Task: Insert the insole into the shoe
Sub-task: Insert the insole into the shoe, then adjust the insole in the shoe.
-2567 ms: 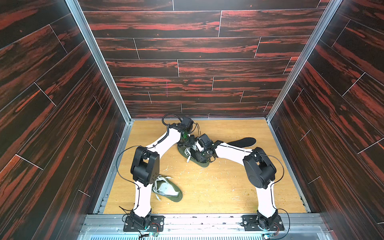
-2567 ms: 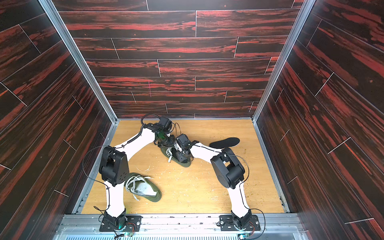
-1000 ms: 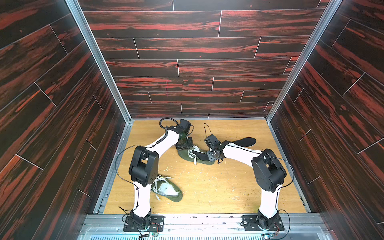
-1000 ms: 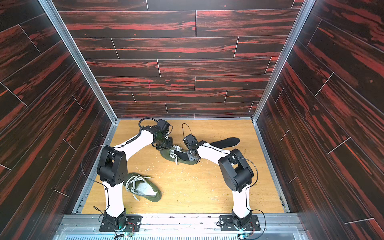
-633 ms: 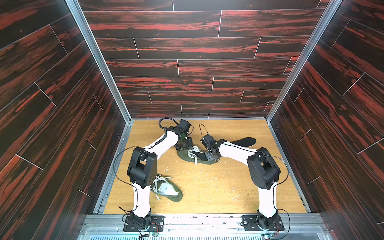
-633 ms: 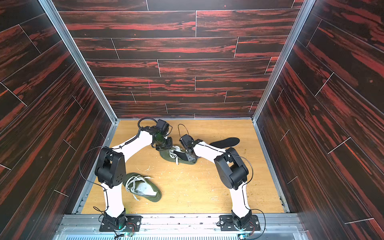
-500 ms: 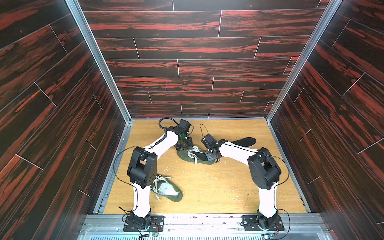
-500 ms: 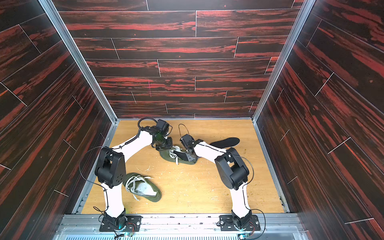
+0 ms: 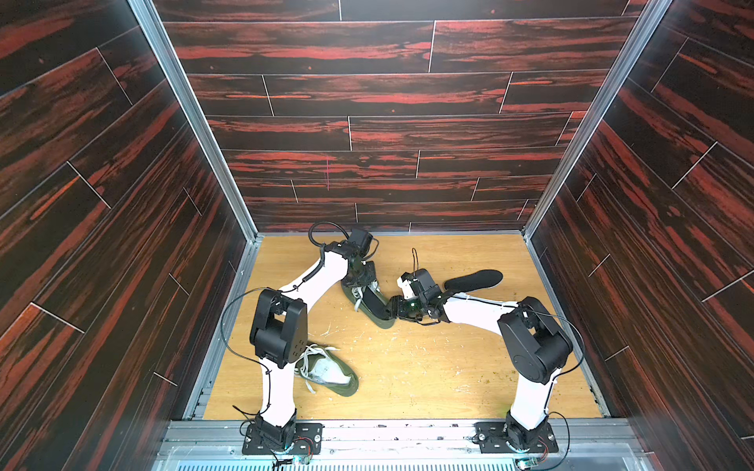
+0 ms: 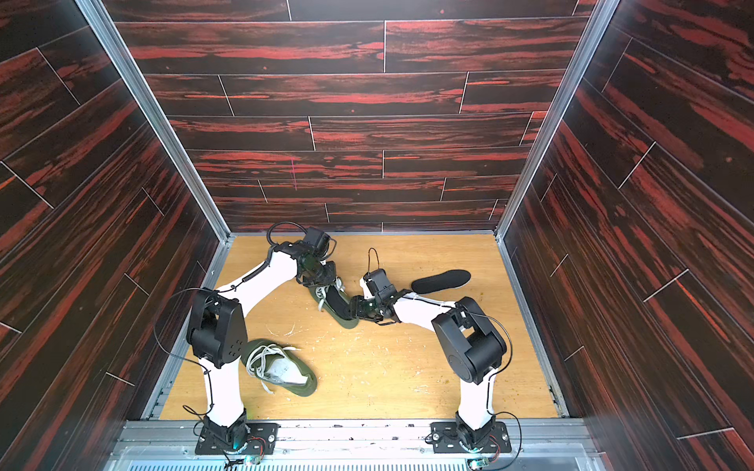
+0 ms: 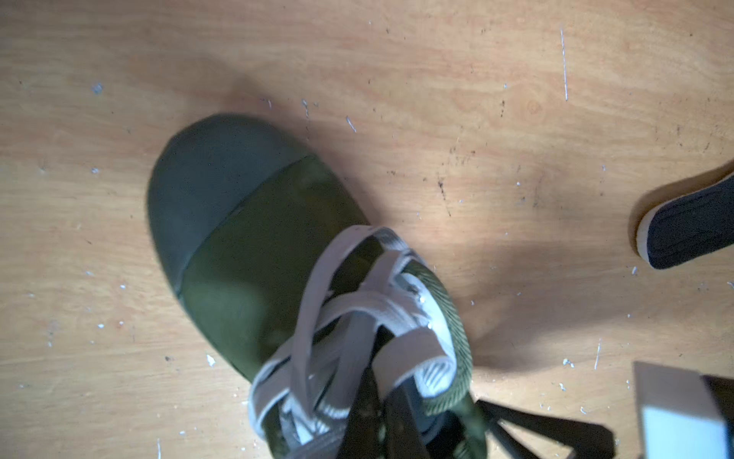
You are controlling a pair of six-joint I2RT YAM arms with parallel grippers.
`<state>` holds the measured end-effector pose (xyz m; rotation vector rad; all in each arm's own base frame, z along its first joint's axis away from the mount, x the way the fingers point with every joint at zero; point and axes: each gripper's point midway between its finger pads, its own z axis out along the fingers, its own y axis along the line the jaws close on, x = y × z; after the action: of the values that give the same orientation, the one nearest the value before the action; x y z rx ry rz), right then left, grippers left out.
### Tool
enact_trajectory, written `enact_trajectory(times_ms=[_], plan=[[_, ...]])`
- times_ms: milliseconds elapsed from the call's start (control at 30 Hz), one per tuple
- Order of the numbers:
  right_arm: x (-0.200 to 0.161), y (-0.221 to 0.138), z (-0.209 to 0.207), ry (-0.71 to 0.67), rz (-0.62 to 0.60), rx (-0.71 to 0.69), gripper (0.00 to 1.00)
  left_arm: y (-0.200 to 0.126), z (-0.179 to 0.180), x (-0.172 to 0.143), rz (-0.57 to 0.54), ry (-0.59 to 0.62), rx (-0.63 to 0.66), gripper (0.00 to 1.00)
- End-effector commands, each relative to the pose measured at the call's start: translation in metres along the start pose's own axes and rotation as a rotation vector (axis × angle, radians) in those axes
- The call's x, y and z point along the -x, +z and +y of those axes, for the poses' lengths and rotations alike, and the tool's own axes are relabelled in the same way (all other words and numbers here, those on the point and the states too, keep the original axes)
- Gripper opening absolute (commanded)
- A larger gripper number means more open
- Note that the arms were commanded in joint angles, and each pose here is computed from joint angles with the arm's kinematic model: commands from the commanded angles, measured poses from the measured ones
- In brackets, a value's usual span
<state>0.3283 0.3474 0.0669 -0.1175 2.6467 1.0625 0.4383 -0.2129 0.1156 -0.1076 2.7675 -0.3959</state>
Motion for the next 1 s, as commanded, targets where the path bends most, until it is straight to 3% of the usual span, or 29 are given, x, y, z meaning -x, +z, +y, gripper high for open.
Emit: enact_trajectory(times_ms=[0,167,300,467,600,700,833,967], plan=[[0.017,-0.020,0.047,0.020,-0.035,0.183,0.58,-0.005,-0.008,0.004,-0.003,0.033,-0.010,0.12],[0.031,-0.036,0.021,-0.021,-0.075,0.049,0.58,-0.019,0.005,0.003,-0.017,0.052,0.083,0.37],[0.036,-0.041,0.001,-0.075,-0.081,-0.054,0.58,-0.045,0.024,0.002,-0.075,0.055,0.217,0.50],[0.044,-0.041,0.000,-0.155,-0.079,-0.102,0.59,-0.083,0.044,-0.013,-0.159,0.002,0.388,0.51],[0.045,-0.042,0.021,-0.274,-0.082,-0.070,0.55,-0.087,0.048,-0.027,-0.218,-0.096,0.350,0.52],[0.043,-0.047,0.035,-0.307,-0.086,-0.015,0.50,-0.074,0.042,-0.035,-0.195,-0.138,0.287,0.49],[0.040,-0.045,0.034,-0.311,-0.068,-0.014,0.49,-0.041,0.033,-0.049,-0.084,-0.183,0.249,0.44],[0.037,-0.044,0.034,-0.303,-0.062,0.001,0.49,-0.022,0.030,-0.049,-0.086,-0.243,0.229,0.42]])
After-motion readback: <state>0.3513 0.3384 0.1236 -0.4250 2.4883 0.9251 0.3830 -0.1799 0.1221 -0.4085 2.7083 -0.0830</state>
